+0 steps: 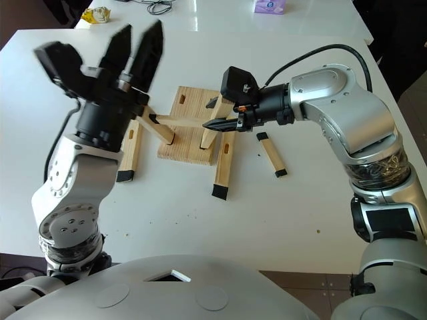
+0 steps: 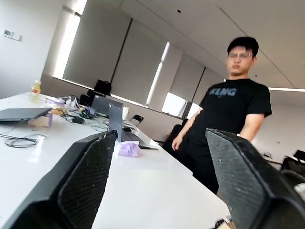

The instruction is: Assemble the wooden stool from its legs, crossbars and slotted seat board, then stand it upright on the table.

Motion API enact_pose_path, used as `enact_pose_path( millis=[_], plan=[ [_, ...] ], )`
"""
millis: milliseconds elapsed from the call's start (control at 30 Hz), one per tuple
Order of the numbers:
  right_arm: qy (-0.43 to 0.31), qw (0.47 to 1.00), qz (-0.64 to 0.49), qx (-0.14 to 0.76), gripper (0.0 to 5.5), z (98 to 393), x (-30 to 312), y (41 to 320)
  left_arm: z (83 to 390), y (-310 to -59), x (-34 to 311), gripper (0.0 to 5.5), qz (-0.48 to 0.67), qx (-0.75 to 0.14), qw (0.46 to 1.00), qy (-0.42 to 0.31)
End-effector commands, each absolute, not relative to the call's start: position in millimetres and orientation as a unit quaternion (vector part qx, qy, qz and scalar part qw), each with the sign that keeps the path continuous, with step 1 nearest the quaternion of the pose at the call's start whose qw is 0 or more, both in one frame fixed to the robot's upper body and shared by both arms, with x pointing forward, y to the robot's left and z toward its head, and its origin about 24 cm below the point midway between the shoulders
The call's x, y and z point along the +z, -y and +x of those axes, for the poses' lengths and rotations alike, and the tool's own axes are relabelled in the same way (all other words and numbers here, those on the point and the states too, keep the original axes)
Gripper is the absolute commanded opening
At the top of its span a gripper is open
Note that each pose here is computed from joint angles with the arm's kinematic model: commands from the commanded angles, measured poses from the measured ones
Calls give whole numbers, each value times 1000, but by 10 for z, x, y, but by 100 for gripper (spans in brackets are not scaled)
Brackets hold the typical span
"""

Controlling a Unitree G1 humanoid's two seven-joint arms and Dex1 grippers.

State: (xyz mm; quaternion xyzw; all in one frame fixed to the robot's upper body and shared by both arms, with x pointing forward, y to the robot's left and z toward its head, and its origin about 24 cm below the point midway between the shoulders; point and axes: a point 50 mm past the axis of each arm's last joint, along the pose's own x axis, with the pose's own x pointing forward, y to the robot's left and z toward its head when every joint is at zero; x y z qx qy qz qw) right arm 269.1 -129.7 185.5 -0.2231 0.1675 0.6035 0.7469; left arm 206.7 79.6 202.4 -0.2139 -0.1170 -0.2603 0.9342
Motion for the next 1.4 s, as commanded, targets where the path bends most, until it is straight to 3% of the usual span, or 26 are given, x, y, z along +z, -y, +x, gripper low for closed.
enact_pose_path(
  millis=[33,200,400,500,633,733,833,867,1000,1100,1233,1333,1400],
  plan=[
    [-270,738,-191,589,202,2618,1345,1307,2177,-637,1788,344,-173,-272,946,49],
    [-267,734,-194,594,202,2635,1355,1255,2275,-680,1584,309,-150,-230,962,9],
    [-270,732,-197,594,202,2644,1358,1259,2165,-789,1931,221,-175,-224,952,112],
    [-272,732,-197,593,202,2642,1358,1272,2116,-800,1950,175,-164,-228,953,113],
    [-270,729,-197,597,202,2665,1379,1229,2159,-770,1588,113,-145,-210,967,14],
    [-268,726,-198,601,202,2680,1397,1197,2173,-769,1025,73,-102,-181,970,-126],
    [-265,726,-200,602,202,2691,1420,1182,2147,-795,856,29,-97,-164,968,-165],
    [-264,727,-200,602,202,2696,1426,1180,2152,-798,895,5,-103,-165,969,-154],
    [-265,726,-200,603,202,2700,1425,1175,2192,-807,1252,0,-150,-173,972,-53],
    [-266,726,-199,602,202,2697,1414,1180,2167,-828,1740,0,-203,-192,956,83],
    [-269,728,-200,598,202,2701,1404,1202,2024,-978,2492,0,-289,-216,892,273],
    [-270,727,-203,598,202,2711,1402,1210,1911,-1390,2924,0,-308,-170,849,394],
    [-271,729,-202,595,202,2707,1411,1241,1984,-1906,2979,0,-279,-60,867,409]
  ],
)
